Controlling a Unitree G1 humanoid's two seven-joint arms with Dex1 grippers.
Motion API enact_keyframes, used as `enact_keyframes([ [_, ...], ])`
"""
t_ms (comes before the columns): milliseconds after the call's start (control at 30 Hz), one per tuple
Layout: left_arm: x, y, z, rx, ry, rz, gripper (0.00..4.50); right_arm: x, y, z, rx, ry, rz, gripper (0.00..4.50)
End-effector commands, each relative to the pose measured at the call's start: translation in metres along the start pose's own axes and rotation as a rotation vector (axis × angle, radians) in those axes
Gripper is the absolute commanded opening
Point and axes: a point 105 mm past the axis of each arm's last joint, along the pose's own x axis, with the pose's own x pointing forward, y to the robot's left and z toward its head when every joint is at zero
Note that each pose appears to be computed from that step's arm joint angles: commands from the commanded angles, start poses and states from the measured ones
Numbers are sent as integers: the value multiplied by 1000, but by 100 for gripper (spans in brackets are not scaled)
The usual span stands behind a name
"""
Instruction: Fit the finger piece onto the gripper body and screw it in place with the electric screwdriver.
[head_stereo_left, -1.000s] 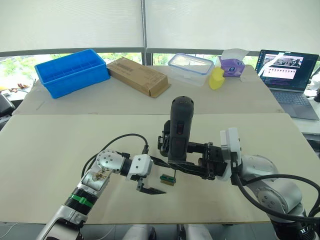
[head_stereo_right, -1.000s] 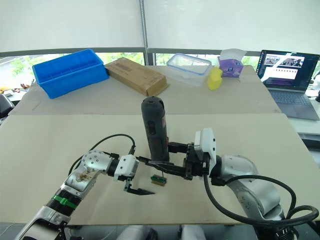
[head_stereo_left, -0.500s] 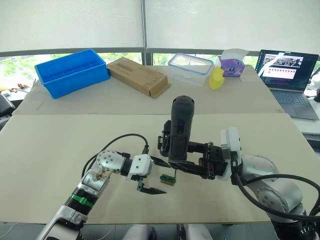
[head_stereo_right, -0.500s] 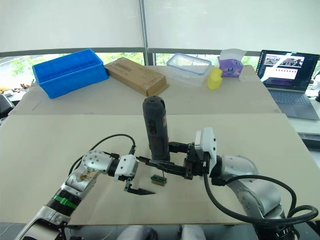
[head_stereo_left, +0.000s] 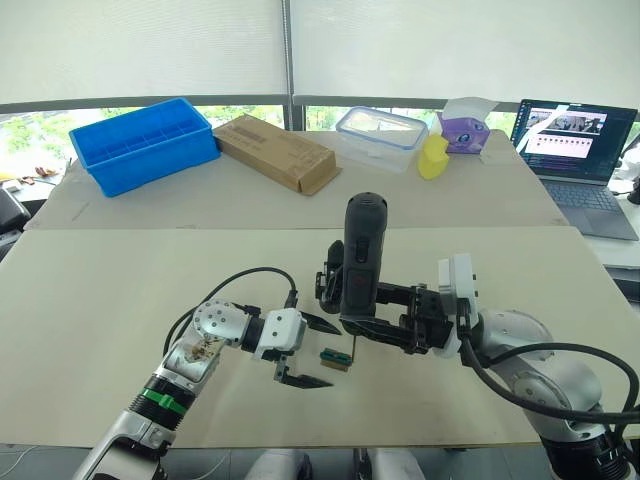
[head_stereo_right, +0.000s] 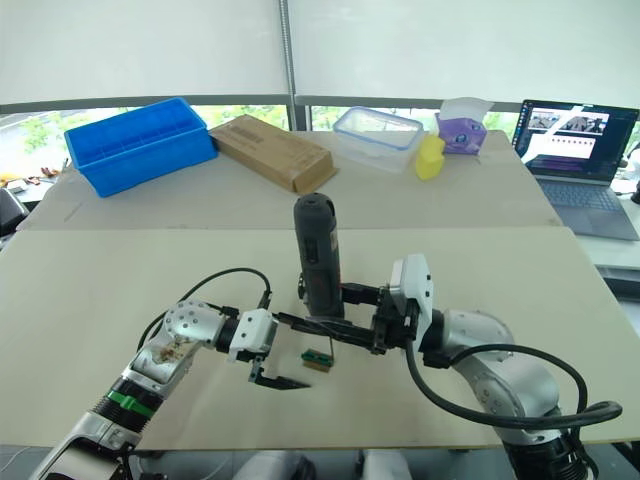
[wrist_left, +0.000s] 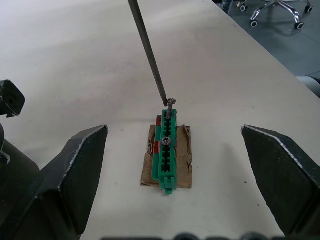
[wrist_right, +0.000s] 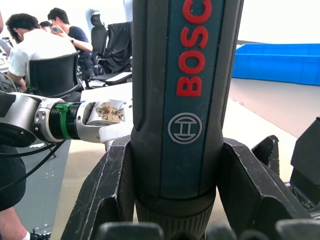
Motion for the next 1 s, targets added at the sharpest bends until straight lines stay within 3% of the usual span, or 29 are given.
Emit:
enact_keyframes([
  [33,1,3,10,52,-14,-2,450,0,2,14,-50,-45,7,192],
  [1000,2,6,13,56,-21,10,450,2,5,2,-24,-1,14,192],
])
